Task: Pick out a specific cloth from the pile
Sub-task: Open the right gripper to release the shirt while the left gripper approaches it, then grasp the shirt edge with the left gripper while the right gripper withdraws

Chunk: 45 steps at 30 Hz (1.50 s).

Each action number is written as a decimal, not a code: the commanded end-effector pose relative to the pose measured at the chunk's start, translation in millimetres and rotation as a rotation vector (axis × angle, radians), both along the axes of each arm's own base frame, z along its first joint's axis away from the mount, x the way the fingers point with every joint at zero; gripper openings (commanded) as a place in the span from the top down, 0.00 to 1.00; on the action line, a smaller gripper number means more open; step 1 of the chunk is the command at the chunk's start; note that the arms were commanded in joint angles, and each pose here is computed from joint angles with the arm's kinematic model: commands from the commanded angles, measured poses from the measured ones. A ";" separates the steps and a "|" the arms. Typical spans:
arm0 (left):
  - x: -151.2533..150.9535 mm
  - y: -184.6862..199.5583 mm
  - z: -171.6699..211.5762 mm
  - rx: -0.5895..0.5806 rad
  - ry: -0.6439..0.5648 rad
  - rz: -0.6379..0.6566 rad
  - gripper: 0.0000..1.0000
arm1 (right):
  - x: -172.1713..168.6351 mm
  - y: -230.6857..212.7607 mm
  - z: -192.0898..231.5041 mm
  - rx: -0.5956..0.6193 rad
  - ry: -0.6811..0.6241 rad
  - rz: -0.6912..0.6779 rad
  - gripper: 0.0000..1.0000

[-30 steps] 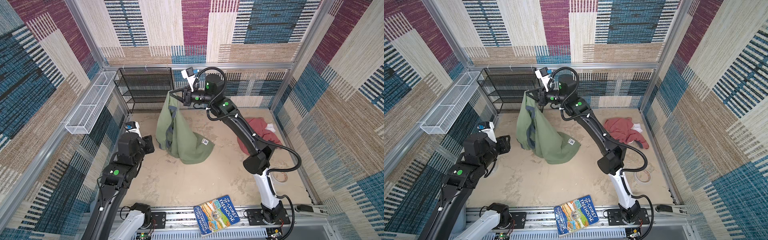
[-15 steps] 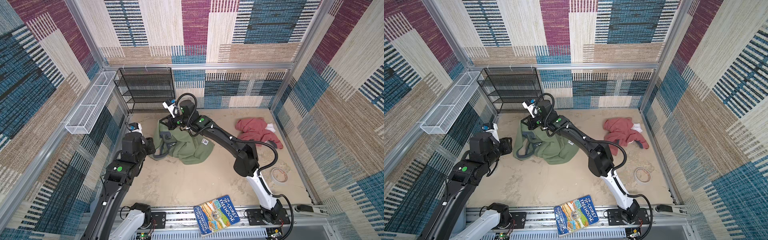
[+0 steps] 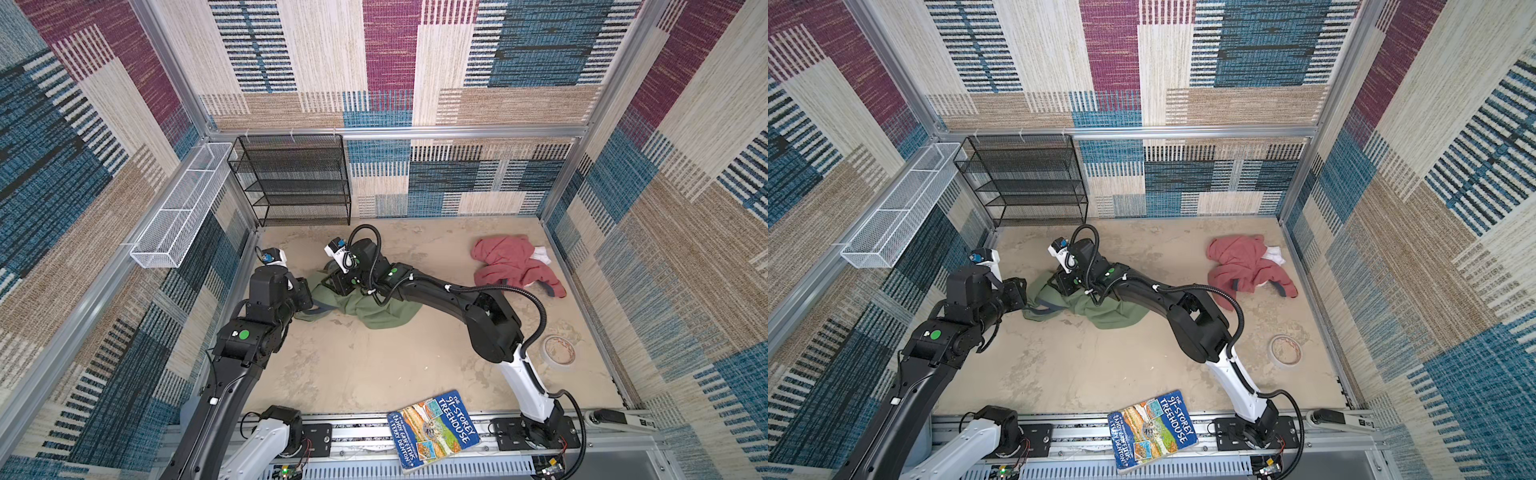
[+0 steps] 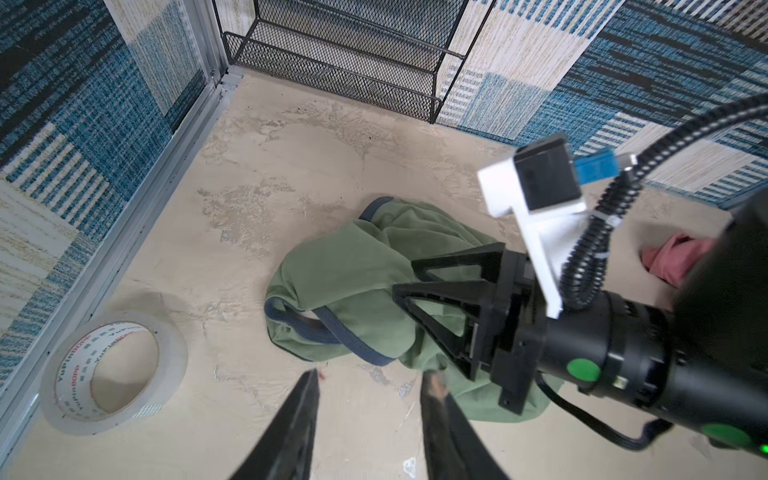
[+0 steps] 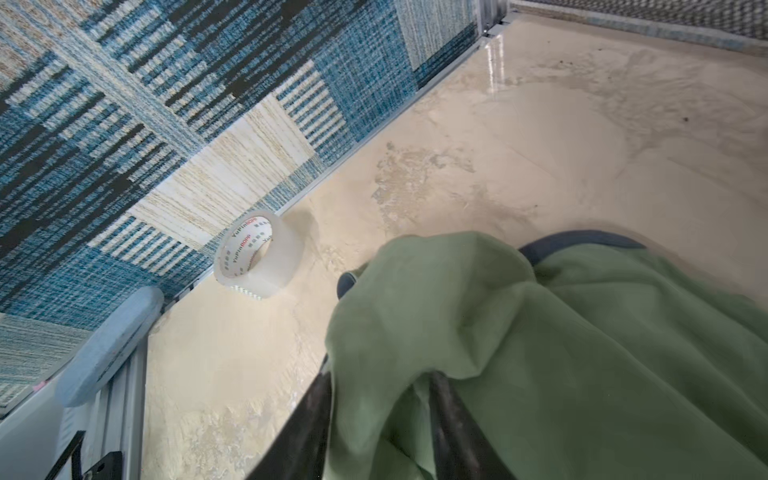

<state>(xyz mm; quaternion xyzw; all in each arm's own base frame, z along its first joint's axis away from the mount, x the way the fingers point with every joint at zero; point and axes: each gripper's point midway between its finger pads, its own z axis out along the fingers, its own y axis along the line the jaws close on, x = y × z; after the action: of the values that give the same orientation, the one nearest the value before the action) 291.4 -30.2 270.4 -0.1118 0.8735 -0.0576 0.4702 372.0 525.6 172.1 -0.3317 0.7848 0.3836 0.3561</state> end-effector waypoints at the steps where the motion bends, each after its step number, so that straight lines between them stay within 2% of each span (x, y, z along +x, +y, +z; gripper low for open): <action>1: 7.9 -6.2 0.6 -0.027 -0.015 -0.015 0.56 | 7.9 -5.1 38.9 0.103 -0.091 -0.061 0.53; 5: 20.7 -14.6 -1.8 -0.046 -0.012 -0.042 0.57 | 1.4 -21.3 51.3 0.127 -0.102 -0.097 0.48; 11: 39.9 -33.4 -10.3 -0.080 0.001 -0.116 0.57 | -4.6 -60.9 55.5 0.138 -0.104 -0.184 0.47; 16: 60.9 -58.4 -13.2 -0.034 0.042 -0.189 0.58 | 1.3 -111.0 59.5 0.178 -0.069 -0.258 0.47; 21: 80.8 -101.9 -27.0 -0.020 0.062 -0.276 0.58 | 8.6 -166.5 55.3 0.137 -0.078 -0.374 0.47; 26: 97.8 -148.2 -54.2 -0.026 0.114 -0.363 0.58 | 9.8 -226.8 42.1 0.110 -0.033 -0.501 0.48; 34: 113.0 -249.0 -111.0 -0.048 0.217 -0.546 0.63 | 6.5 -327.4 42.9 0.092 -0.030 -0.759 0.45; 41: 116.9 -298.0 -152.7 -0.063 0.295 -0.616 0.66 | -10.5 -376.5 43.6 0.136 0.009 -0.853 0.42; 45: 118.0 -320.6 -167.0 -0.053 0.311 -0.651 0.62 | -19.0 -392.3 42.5 0.151 0.019 -0.880 0.41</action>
<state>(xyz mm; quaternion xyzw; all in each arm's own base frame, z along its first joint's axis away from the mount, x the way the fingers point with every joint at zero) 409.0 -333.3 102.4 0.1471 0.9278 -0.1890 0.2860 357.9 136.8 213.2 0.0549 0.8263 0.2423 0.5054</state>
